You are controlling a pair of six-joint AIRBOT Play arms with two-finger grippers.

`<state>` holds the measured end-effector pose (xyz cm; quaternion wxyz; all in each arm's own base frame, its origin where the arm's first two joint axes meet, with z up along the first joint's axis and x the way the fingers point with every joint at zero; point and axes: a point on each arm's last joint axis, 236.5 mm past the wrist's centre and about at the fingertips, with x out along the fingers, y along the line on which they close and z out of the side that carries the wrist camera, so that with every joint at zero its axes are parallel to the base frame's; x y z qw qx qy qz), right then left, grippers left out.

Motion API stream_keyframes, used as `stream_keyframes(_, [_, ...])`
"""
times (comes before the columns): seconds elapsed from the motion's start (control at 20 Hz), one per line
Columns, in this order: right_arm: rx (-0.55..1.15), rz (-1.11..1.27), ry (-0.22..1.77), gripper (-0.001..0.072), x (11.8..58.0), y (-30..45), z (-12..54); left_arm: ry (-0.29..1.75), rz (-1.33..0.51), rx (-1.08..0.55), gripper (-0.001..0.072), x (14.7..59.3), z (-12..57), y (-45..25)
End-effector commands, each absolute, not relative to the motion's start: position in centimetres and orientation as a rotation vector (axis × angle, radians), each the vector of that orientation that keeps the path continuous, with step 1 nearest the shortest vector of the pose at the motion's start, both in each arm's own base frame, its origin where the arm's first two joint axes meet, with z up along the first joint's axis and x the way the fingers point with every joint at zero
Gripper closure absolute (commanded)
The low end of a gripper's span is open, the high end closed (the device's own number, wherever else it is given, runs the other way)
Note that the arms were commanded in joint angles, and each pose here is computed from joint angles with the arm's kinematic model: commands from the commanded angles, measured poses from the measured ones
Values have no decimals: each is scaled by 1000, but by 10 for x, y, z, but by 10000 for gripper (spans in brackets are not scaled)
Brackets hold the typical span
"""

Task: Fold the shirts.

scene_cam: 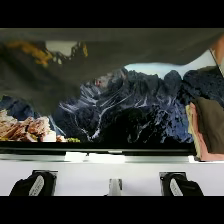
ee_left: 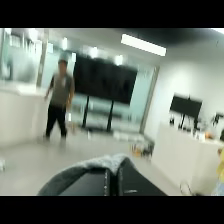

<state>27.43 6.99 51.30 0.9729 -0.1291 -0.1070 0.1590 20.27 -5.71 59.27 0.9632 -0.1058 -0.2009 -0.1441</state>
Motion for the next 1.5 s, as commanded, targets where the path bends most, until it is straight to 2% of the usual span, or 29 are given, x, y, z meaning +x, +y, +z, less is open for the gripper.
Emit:
stream_keyframes(0.0, [-304, 164, -345, 690, 190, 55, 563, -545, -300, -123, 672, 129, 641, -80])
stream_keyframes(0.15, [-326, 145, -217, 690, 199, 47, 535, -517, -218, -66, 672, 133, 635, -68])
stream_keyframes(0.3, [-375, 143, 82, 690, 232, 30, 467, -246, -165, -76, 673, 187, 579, -50])
stream_keyframes(0.4, [-390, 152, 422, 689, 259, 7, 388, 16, -155, -90, 672, 235, 516, -36])
stream_keyframes(0.55, [-313, 314, 956, 690, 285, 1, 251, 414, -189, -133, 672, 302, 400, -19])
stream_keyframes(0.7, [-208, 377, 1173, 691, 323, -1, 131, 773, -227, -274, 672, 347, 260, -16])
stream_keyframes(0.8, [-113, 363, 1243, 691, 347, -1, 56, 902, -223, -356, 672, 371, 178, -21])
stream_keyframes(0.9, [-20, 385, 1254, 690, 375, 9, 8, 953, -182, -415, 671, 394, 111, -22])
stream_keyframes(1.05, [93, 365, 1103, 689, 431, 19, -9, 978, -151, -450, 671, 423, 62, -25])
stream_keyframes(1.15, [179, 327, 982, 687, 463, 22, -1, 966, -169, -540, 670, 442, 49, -40])
stream_keyframes(1.25, [222, 312, 945, 685, 473, 24, 1, 1012, -199, -616, 669, 446, 32, -57])
stream_keyframes(1.3, [223, 320, 959, 616, 471, 25, -2, 1056, -208, -626, 619, 442, 21, -65])
stream_keyframes(1.35, [213, 342, 974, 422, 466, 28, -3, 1101, -224, -626, 364, 437, 11, -72])
stream_keyframes(1.4, [180, 393, 993, 147, 457, 34, -2, 1154, -245, -628, 40, 427, 5, -78])
stream_keyframes(1.45, [124, 451, 1021, 33, 443, 37, 0, 1216, -265, -622, -4, 413, 3, -78])
